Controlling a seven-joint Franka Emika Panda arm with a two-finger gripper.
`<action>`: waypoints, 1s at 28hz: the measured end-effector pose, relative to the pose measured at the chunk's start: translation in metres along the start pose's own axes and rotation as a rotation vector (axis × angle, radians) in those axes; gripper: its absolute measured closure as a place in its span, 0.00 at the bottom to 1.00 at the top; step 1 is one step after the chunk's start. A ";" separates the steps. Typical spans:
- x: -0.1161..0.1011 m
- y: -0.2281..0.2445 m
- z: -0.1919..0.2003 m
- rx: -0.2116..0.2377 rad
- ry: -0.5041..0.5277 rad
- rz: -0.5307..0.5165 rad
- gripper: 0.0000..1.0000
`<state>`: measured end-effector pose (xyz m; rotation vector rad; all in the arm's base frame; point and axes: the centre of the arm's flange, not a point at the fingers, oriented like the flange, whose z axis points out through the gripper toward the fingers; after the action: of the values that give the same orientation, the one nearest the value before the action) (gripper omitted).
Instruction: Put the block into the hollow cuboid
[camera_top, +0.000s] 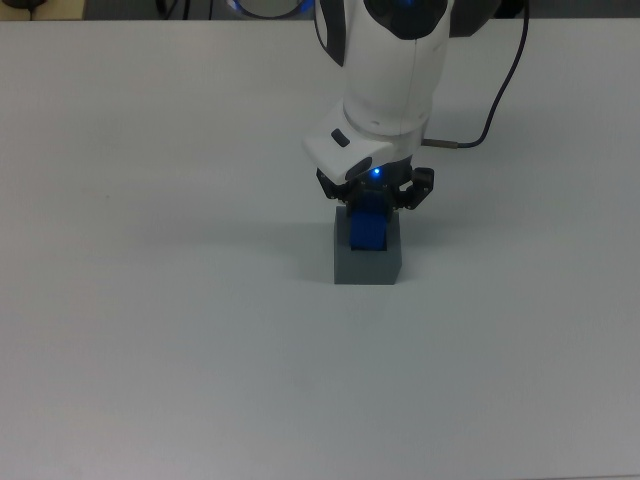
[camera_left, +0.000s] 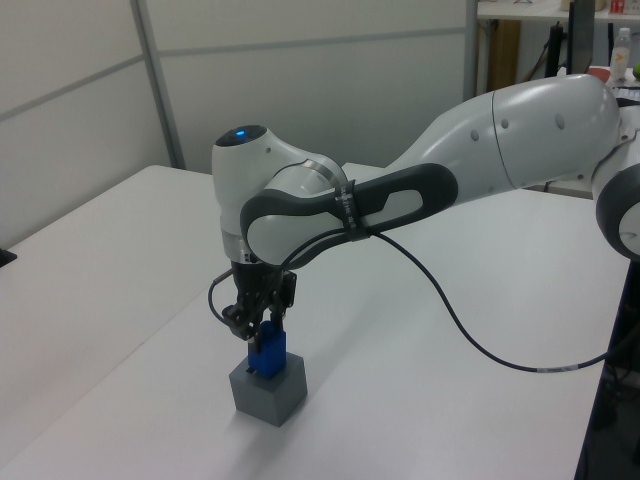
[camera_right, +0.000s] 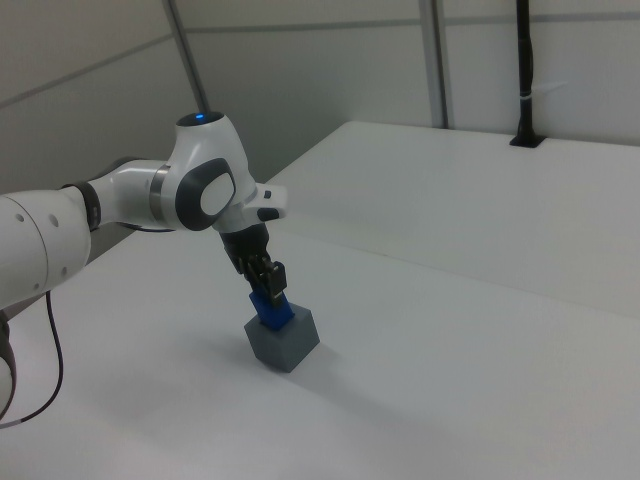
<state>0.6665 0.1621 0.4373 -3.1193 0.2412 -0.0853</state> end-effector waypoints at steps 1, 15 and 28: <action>0.000 0.000 0.000 0.000 0.000 0.000 0.49; 0.000 -0.001 0.000 -0.003 0.000 -0.053 0.49; 0.000 0.000 0.001 -0.016 0.004 -0.124 0.49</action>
<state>0.6665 0.1619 0.4368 -3.1475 0.0479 -0.0913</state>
